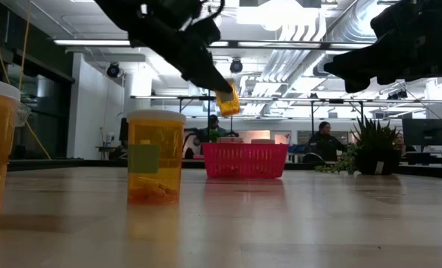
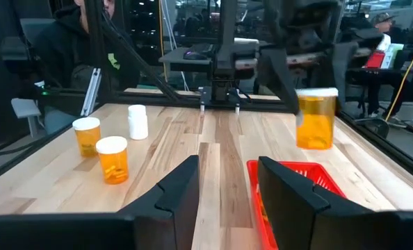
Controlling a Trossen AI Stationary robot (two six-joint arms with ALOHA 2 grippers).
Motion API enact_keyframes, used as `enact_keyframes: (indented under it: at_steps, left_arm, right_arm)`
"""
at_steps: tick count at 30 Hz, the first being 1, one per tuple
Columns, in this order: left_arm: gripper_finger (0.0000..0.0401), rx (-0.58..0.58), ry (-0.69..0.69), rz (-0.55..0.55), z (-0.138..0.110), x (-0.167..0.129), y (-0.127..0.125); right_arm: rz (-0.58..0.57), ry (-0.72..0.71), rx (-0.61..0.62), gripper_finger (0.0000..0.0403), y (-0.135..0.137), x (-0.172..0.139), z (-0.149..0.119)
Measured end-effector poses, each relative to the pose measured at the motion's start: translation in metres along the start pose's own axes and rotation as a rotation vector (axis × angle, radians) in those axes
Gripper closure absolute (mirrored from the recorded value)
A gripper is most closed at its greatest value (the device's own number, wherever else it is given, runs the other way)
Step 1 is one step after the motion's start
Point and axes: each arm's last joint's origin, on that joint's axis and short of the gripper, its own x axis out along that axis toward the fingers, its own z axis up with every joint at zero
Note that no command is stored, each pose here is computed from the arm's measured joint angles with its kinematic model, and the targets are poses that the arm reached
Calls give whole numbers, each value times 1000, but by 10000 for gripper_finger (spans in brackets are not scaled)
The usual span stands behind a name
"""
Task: Pick and place pill bottles into a basket
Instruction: Put the orange pill bottle into the red bin
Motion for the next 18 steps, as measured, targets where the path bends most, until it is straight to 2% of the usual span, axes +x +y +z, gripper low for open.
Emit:
enact_keyframes:
  at_steps: [6, 10, 18]
  left_arm:
    - [161, -16, 100, -15, -11, 21, 4]
    - [149, -15, 109, -19, -14, 28, 3]
    - [162, -9, 147, -13, -20, 33, 3]
  right_arm:
    - [1, 13, -1, 264, 0, 0, -1]
    - [3, 13, -1, 264, 0, 0, -1]
    - [3, 14, -1, 264, 0, 0, -1]
